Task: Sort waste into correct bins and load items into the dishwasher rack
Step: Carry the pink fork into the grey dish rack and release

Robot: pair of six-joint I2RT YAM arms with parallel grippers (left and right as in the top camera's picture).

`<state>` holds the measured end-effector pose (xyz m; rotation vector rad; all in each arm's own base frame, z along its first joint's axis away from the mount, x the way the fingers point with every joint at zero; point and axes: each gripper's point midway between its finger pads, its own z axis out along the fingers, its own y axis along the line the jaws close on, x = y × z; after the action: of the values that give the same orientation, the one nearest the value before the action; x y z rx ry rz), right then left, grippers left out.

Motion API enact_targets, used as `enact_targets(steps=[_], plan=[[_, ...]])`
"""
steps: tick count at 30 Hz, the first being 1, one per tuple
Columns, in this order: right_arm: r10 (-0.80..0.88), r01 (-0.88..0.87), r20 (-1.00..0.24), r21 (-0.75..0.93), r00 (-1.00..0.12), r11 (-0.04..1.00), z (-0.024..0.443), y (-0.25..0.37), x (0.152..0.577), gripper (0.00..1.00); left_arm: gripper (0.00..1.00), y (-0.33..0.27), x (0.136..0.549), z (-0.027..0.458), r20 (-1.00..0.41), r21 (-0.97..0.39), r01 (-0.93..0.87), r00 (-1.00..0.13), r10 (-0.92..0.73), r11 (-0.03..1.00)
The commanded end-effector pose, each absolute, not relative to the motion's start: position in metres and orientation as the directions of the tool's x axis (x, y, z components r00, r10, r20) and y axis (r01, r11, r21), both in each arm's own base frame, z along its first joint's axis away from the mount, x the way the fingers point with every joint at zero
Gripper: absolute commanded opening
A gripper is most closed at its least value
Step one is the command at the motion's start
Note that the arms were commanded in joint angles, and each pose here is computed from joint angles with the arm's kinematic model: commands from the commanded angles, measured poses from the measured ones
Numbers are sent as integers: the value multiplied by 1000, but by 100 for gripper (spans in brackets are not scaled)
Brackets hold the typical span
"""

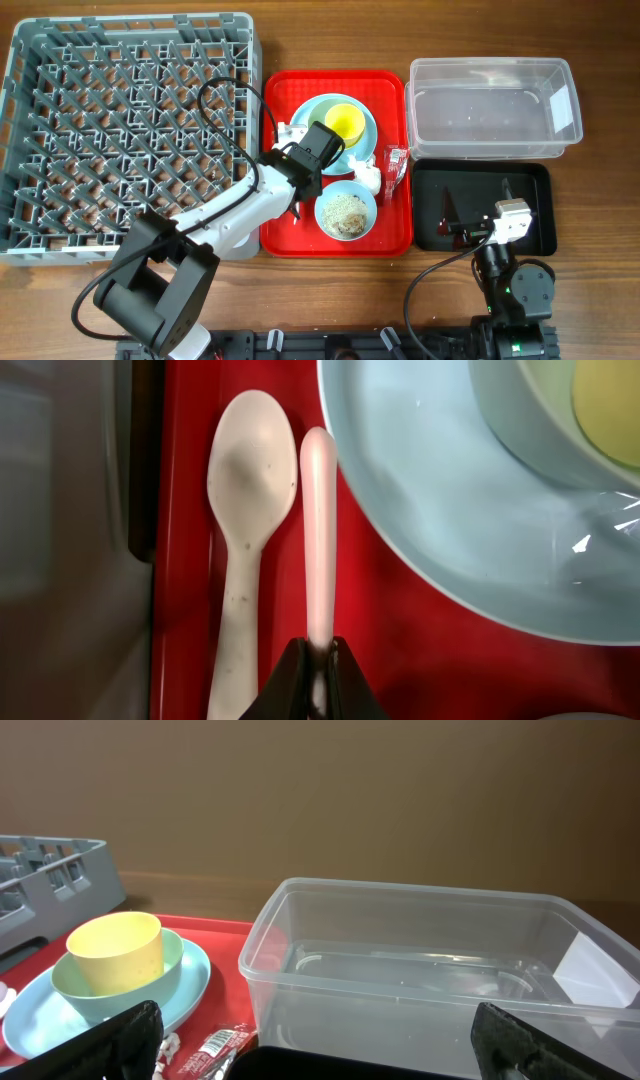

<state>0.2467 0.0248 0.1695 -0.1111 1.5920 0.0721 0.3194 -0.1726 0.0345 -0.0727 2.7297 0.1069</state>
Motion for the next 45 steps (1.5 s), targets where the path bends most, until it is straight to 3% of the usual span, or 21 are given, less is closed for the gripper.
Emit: enact_targets(steps=[1,5,11,13,17,23,33,45], plan=[[-25,-123,-1000,-22,-15,992,171,26,246,100,4,-170,315,36,-390,65,-65,-920,-34,996],[-25,-123,-1000,-22,-15,992,171,26,246,100,4,-172,317,52,-415,43,-66,-909,-42,997],[-25,-123,-1000,-22,-16,992,171,26,246,100,4,-180,334,139,-590,-30,45,-807,19,999],[-25,-123,-1000,-22,-15,992,171,26,246,100,4,-168,340,168,-667,19,70,-742,65,997],[-25,-123,-1000,-22,-15,992,171,26,246,100,4,-113,356,200,-755,182,-99,-651,74,978],[-25,-123,-1000,-22,-16,992,171,26,246,100,4,-66,371,191,-736,195,-207,-677,3,959],[-25,-123,-1000,-22,-16,992,171,26,246,99,4,-80,393,153,-636,103,103,-758,145,989],[-25,-123,-1000,-22,-16,992,171,26,246,100,4,-79,400,94,-525,121,105,-837,154,987]])
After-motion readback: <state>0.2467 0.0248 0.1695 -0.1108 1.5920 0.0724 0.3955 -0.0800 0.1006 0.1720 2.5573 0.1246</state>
